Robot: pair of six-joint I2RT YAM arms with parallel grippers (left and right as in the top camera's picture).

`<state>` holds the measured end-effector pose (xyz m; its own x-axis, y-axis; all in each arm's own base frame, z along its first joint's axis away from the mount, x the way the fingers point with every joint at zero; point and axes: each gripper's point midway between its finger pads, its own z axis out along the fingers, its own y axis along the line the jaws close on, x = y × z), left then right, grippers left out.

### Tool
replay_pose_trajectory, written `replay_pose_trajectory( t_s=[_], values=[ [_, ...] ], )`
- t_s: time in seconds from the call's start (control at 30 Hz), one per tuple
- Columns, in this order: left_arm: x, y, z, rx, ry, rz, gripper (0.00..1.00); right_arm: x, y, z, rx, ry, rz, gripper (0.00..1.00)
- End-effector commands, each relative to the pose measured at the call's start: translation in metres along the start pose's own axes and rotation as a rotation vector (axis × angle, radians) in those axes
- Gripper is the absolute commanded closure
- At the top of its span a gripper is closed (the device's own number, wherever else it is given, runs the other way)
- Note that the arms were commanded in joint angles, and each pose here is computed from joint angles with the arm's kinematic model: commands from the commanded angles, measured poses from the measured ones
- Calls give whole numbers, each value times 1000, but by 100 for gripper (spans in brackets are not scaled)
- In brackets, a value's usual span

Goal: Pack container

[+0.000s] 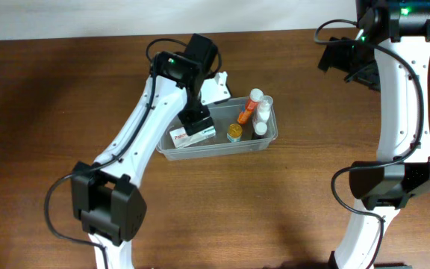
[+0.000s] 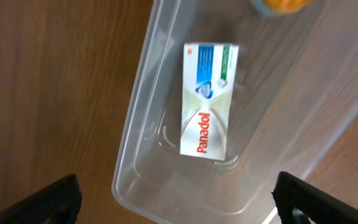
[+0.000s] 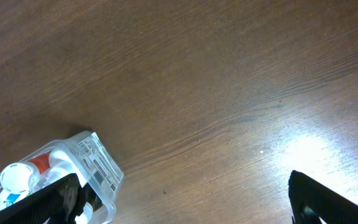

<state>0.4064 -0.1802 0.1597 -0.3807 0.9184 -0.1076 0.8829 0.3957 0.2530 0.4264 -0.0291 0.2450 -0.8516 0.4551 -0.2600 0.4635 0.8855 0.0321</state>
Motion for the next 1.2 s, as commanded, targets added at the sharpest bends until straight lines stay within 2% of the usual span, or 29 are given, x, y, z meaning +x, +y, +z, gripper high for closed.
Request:
replay_pose_trajectory(
  t_s=[0.0, 0.07, 0.17, 0.2, 0.5, 0.6, 0.8, 0.9, 0.93, 0.97, 1.03, 1.17],
  values=[
    [-4, 18, -72, -122, -158, -185, 1, -2, -1, -2, -4, -8, 11, 2],
    [2, 23, -90, -141, -193, -285, 1, -2, -1, -2, -4, -8, 11, 2],
    [25, 31, -125, -154, -258, -607, 1, -2, -1, -2, -4, -8, 11, 2],
    [37, 24, -132, -141, -239, -648, 1, -2, -1, -2, -4, -8, 11, 2],
    [84, -22, -133, -36, -29, -630, 1, -2, -1, -2, -4, -8, 11, 2],
    [96, -29, -133, -14, 21, -696, 1, -2, -1, -2, -4, -8, 11, 2],
    [99, -29, -128, 33, 14, -782, 1, -2, -1, -2, -4, -8, 11, 2],
    [97, -13, -129, -18, -85, -818, 1, -2, -1, -2, -4, -8, 11, 1],
    [93, -4, -129, -50, -164, -833, 1, -2, -1, -2, -4, -8, 11, 2],
    [84, 5, -127, -103, -320, -821, 1, -2, -1, -2, -4, -8, 11, 2],
    [82, 7, -124, -142, -393, -810, 0, -2, -1, -2, -4, -8, 11, 2],
    [79, 11, -115, -306, -701, -797, 1, -2, -1, -2, -4, -8, 11, 2]
  ],
)
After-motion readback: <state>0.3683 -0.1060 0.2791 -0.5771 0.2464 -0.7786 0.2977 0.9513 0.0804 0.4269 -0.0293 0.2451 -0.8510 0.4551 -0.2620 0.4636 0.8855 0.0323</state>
